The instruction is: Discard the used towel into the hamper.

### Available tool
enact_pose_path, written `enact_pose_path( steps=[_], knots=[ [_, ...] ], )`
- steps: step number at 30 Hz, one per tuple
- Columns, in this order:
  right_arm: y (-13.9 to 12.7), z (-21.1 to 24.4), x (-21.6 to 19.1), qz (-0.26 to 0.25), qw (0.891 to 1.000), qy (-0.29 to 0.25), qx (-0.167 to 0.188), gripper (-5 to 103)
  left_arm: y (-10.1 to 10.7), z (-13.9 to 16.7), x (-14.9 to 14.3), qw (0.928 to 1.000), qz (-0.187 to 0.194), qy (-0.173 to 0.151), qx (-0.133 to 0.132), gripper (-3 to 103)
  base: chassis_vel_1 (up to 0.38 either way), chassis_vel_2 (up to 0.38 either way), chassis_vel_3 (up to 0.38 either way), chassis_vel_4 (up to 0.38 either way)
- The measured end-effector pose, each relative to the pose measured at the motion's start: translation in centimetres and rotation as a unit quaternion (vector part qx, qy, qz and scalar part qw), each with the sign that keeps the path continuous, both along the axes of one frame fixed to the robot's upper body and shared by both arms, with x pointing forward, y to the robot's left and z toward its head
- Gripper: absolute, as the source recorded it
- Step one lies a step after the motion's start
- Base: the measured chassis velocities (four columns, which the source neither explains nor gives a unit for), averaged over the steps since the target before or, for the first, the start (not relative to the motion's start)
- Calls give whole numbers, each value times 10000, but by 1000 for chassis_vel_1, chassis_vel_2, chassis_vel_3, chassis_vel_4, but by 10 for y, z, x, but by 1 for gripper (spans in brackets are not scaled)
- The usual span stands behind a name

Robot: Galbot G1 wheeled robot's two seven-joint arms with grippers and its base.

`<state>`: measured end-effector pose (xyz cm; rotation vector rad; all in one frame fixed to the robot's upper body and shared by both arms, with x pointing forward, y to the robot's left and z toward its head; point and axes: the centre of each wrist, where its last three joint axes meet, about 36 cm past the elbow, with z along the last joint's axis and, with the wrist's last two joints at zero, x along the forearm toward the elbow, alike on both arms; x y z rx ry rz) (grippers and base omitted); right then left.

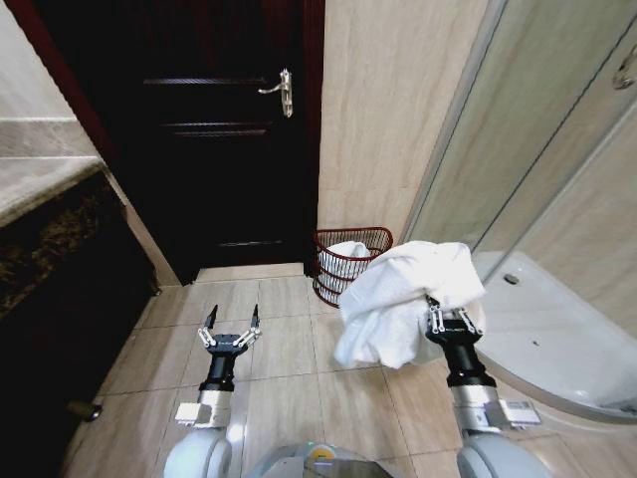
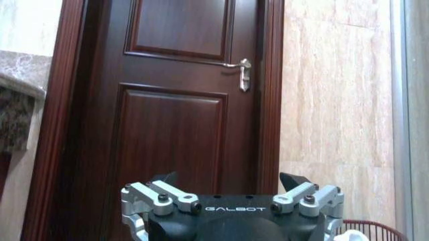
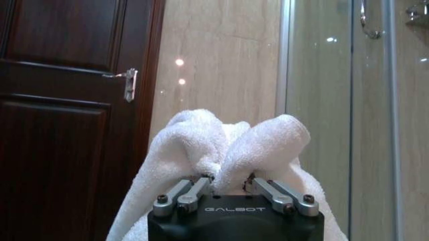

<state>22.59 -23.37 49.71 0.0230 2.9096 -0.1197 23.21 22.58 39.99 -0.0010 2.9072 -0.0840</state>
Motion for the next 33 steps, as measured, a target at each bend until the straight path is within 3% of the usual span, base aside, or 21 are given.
enact_pose_path(
  steps=[15,33],
  knots=[
    [-1,1,0,-57,10000,-5,-10,19,-6,0,-2,9996,-183,-150,-161,100,0,0,0,0],
    [-4,-2,5,-7,10000,32,-2,19,-8,0,0,9993,-256,-251,-137,100,-24,19,20,-21]
  ],
)
